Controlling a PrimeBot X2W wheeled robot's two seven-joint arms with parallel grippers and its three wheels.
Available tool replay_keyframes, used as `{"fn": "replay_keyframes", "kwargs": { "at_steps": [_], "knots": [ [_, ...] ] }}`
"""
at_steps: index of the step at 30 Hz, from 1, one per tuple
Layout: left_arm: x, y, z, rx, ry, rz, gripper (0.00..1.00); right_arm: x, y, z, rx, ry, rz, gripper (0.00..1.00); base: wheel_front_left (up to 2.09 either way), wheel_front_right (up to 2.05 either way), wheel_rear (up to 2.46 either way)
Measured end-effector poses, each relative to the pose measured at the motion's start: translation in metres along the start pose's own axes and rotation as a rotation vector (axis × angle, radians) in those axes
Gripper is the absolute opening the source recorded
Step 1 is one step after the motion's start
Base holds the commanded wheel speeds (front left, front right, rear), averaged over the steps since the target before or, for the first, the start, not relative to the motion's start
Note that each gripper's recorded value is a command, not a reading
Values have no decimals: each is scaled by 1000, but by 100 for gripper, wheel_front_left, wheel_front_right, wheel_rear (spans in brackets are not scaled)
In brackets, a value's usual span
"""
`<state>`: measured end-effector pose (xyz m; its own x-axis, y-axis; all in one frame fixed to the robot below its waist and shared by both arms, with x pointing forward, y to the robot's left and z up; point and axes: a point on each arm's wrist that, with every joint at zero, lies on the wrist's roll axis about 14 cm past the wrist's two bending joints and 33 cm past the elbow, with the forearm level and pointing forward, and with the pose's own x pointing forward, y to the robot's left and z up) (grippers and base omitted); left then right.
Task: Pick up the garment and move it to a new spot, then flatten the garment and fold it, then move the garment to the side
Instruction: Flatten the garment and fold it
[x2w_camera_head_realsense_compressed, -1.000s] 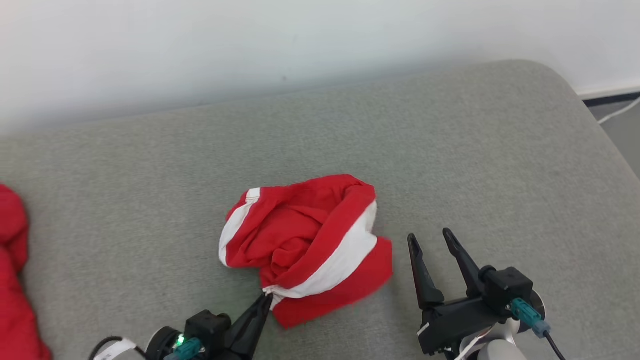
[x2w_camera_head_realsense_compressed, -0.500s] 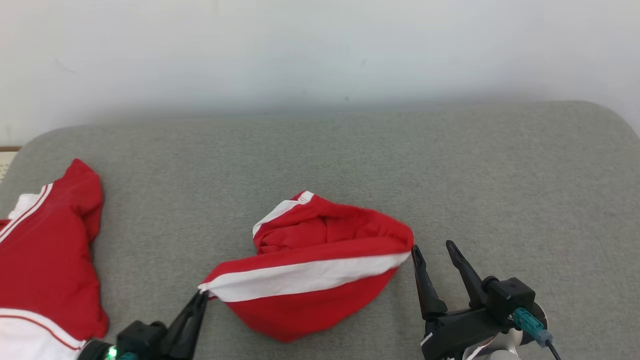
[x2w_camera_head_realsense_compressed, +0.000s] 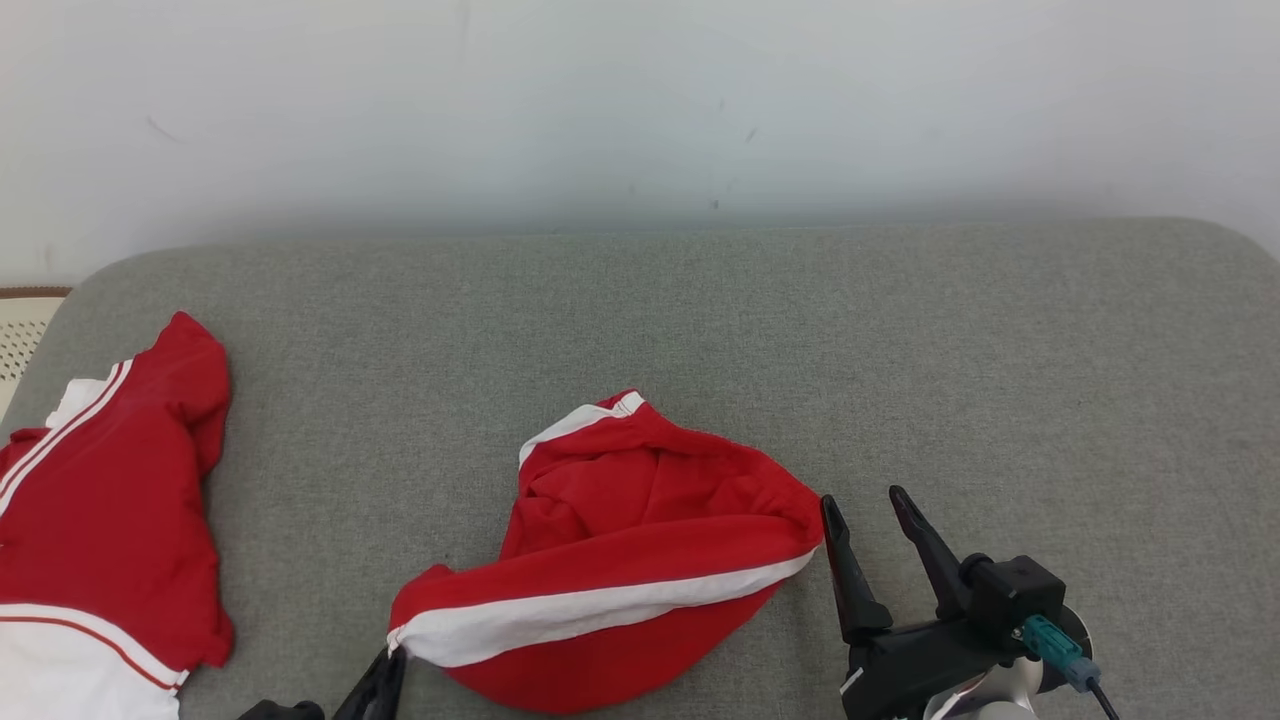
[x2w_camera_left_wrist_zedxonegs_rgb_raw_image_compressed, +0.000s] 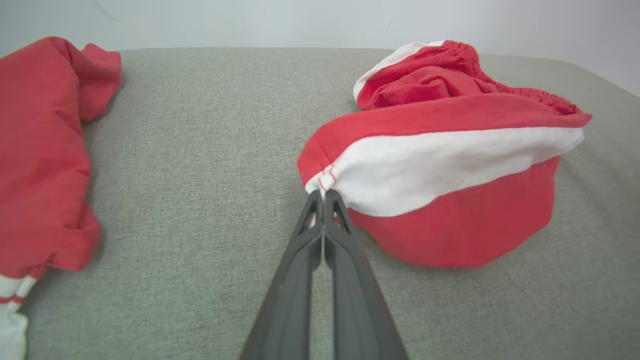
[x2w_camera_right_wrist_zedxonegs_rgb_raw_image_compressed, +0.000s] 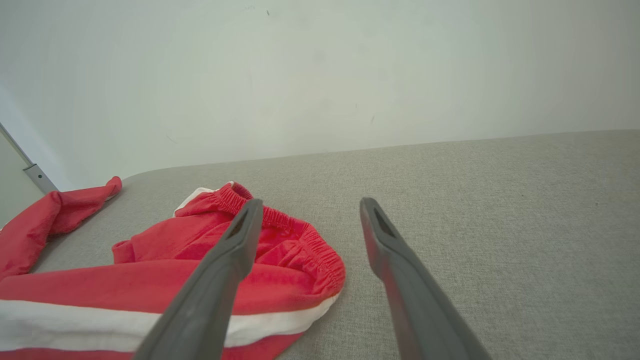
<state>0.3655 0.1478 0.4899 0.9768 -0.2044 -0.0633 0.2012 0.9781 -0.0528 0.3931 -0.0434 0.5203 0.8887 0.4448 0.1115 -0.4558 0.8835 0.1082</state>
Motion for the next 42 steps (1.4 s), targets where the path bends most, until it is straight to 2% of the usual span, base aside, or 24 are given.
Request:
{"fn": "replay_keyframes", "kwargs": {
  "at_steps": [5, 12, 20, 25, 33, 42],
  "knots": [
    [1, -5, 7, -34, -35, 0, 100, 0, -2, 0, -1, 1, -6, 100, 0, 0, 0],
    [0, -4, 41, -39, -157, 11, 100, 0, -4, 0, -1, 5, -12, 100, 0, 0, 0],
    [-5, 22, 80, -21, -292, 126, 100, 6, -5, 0, -21, 25, -4, 100, 0, 0, 0],
    [-12, 37, 85, -35, -319, 198, 100, 10, -5, -11, -46, 103, 21, 100, 0, 0, 0],
    [-19, 43, 81, -52, -323, 229, 100, 37, -14, -16, -114, 224, 67, 100, 0, 0, 0],
    [-24, 49, 69, -74, -304, 257, 100, 69, -18, -37, -125, 371, 108, 100, 0, 0, 0]
  ]
}}
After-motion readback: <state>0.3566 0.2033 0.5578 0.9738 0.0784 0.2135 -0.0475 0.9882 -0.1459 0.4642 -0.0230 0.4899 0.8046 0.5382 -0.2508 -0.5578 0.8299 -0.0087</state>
